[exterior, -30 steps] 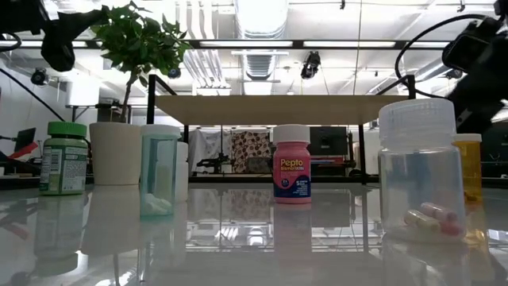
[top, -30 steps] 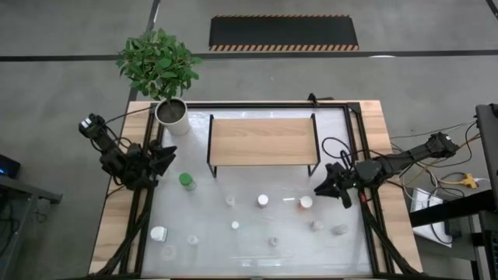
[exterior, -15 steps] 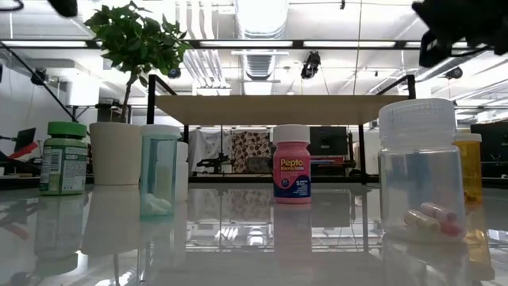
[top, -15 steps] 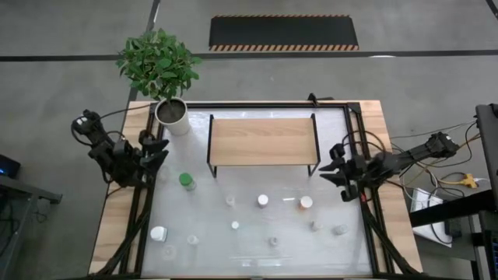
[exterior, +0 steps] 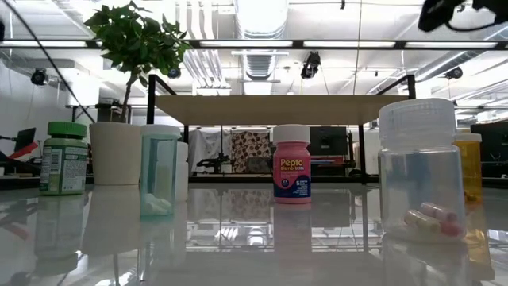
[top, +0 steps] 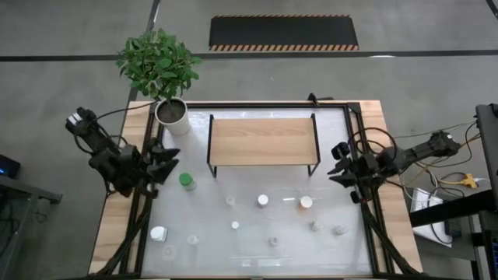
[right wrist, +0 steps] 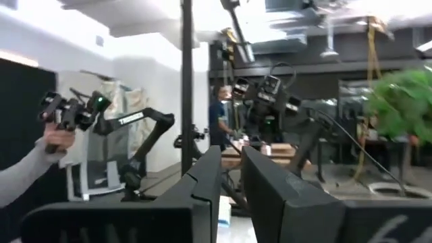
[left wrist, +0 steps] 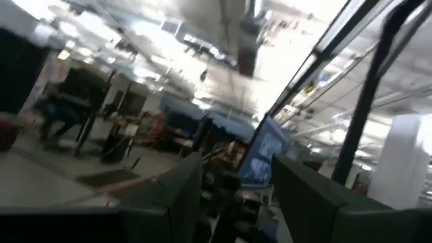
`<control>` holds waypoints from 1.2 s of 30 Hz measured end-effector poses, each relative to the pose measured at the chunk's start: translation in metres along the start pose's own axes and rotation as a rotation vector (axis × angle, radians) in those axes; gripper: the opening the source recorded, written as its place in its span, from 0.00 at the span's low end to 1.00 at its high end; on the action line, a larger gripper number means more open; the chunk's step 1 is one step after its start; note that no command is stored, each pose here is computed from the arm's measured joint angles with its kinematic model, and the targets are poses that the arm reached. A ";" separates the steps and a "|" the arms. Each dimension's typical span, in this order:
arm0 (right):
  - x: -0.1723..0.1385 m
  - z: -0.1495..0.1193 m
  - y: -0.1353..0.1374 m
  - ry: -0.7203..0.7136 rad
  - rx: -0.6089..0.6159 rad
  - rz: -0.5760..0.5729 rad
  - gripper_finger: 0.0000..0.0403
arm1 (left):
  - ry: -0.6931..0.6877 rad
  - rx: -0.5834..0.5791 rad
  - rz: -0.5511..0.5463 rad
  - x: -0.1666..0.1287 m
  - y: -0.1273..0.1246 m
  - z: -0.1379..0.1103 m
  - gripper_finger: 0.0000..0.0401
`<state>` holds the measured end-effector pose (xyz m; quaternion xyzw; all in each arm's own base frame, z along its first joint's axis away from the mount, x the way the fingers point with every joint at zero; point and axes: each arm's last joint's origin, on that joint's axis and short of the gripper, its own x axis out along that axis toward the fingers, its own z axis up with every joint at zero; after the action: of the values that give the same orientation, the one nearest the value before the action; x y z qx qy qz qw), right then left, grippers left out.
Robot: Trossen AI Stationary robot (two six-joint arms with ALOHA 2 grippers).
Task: Pick and place medicine bottles onto shelf by color
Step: Put the transparent pill bottle on the shelf
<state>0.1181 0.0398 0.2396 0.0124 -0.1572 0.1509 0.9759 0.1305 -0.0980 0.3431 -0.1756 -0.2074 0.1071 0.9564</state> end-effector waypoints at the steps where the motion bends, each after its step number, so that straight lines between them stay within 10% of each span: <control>1: 0.003 0.000 0.001 0.009 -0.018 0.017 0.11 | 0.015 0.018 0.004 0.005 -0.007 -0.001 0.41; 19: 0.031 0.015 0.020 0.265 -0.180 0.206 0.07 | 0.227 0.165 0.002 0.080 -0.128 -0.046 0.20; 36: 0.028 0.020 0.045 0.231 -0.171 0.366 0.07 | 0.933 -0.005 0.128 0.101 -0.091 -0.142 0.05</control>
<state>0.1236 0.0894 0.2665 -0.1162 -0.0562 0.3122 0.9412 0.2942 -0.1946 0.2930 -0.2196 0.2558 0.0749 0.9385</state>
